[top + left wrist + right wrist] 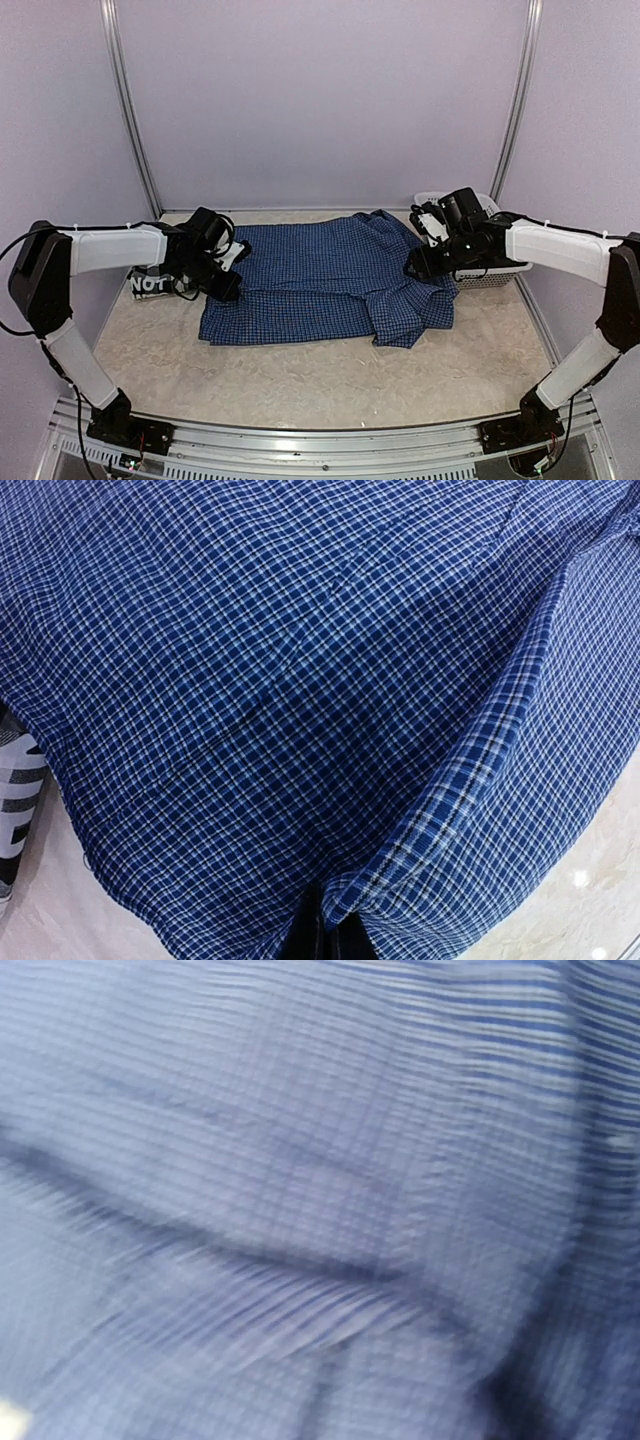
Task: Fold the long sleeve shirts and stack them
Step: Flatten out the crumpled shirt at the center of the board.
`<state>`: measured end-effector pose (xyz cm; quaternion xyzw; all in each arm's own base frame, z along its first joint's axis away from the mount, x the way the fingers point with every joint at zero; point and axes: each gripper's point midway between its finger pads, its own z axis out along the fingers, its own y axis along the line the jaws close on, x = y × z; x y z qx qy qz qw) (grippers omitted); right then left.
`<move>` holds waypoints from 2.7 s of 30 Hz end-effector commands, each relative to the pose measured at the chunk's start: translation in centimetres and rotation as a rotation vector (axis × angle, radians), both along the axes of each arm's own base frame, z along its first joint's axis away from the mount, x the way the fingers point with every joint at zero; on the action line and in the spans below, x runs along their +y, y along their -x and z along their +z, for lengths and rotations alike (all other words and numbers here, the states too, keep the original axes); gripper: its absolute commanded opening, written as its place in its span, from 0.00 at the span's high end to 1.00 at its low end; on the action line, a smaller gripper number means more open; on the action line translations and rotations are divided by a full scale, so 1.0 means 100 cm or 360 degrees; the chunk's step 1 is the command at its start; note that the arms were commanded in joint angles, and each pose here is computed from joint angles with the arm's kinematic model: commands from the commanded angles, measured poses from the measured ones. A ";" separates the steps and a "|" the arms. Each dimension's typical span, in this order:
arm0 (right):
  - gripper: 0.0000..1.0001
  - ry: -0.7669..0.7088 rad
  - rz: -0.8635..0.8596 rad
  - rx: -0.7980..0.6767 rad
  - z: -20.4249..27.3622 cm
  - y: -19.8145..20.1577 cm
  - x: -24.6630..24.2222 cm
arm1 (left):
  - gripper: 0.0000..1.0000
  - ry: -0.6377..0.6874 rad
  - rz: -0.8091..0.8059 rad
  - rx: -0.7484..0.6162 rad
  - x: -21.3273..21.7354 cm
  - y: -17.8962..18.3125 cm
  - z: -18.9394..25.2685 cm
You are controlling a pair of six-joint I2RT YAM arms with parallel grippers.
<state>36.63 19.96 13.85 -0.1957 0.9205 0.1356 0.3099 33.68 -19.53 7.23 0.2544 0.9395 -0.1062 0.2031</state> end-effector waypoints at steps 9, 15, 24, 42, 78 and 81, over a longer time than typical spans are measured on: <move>0.35 -0.0268 0.0092 0.0087 -0.028 0.120 0.010 | 1.00 0.0107 0.0005 -0.0020 -0.010 -0.008 0.011; 0.36 -0.0154 0.0136 0.0147 -0.059 0.117 0.010 | 1.00 0.0125 -0.0006 -0.0014 -0.013 -0.006 0.011; 0.45 -0.0104 0.0271 0.0156 -0.075 0.104 0.023 | 1.00 0.0121 -0.0011 -0.0030 -0.012 -0.006 0.014; 1.00 -0.0690 0.0569 0.0273 0.009 0.157 0.063 | 1.00 0.0090 0.0019 -0.0092 -0.004 -0.010 0.022; 1.00 -0.1076 0.0694 0.0682 0.085 0.257 0.044 | 1.00 0.0174 -0.0627 -0.0420 -0.053 0.094 0.101; 1.00 -0.1112 0.0695 0.0721 0.090 0.269 0.038 | 0.99 0.0205 -0.0695 -0.0460 -0.051 0.109 0.109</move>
